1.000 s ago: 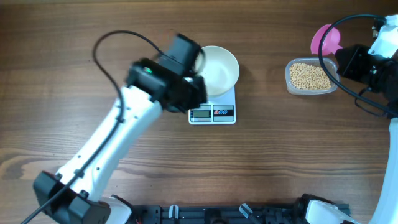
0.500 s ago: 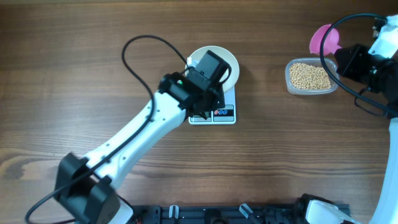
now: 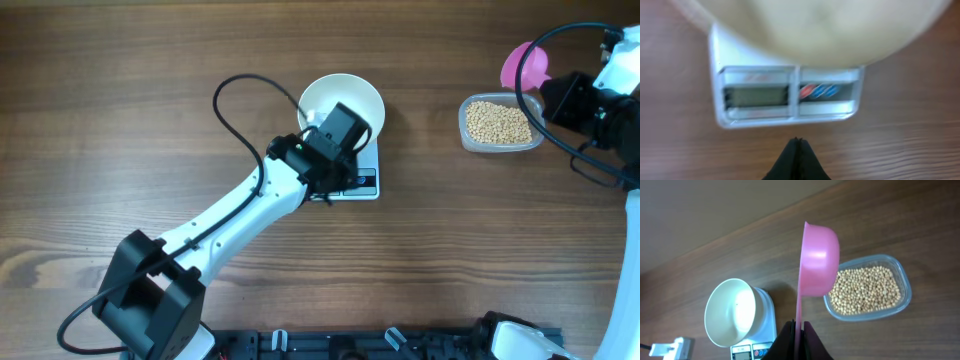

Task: Scoop item into bowl and weigh 150g on scale

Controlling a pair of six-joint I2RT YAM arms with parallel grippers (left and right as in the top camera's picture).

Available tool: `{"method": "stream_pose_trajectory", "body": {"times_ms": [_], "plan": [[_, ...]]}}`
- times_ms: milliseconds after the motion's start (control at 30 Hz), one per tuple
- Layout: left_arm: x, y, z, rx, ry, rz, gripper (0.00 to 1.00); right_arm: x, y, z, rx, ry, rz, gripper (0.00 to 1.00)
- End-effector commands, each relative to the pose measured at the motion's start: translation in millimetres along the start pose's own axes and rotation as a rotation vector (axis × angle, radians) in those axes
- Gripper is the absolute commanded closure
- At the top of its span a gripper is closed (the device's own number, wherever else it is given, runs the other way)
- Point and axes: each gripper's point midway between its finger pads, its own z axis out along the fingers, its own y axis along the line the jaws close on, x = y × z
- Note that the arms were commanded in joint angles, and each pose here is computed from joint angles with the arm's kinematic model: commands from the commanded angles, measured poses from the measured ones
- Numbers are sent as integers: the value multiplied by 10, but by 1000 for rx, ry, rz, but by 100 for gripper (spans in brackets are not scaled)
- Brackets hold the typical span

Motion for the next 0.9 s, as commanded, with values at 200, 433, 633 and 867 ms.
{"method": "stream_pose_trajectory", "body": {"times_ms": [200,433,633,867], "plan": [[-10,-300,-393,197,-31,129,96,-19,-18,-45,19,-4,-92,96],[21,-344,-124,221,-59,143,96,-51,-13,-45,18,-17,-97,96],[166,-149,-60,156,-4,185,96,-53,-12,-45,17,-17,-98,96],[47,-333,-95,247,-50,186,96,-57,-12,-45,17,-19,-98,96]]}}
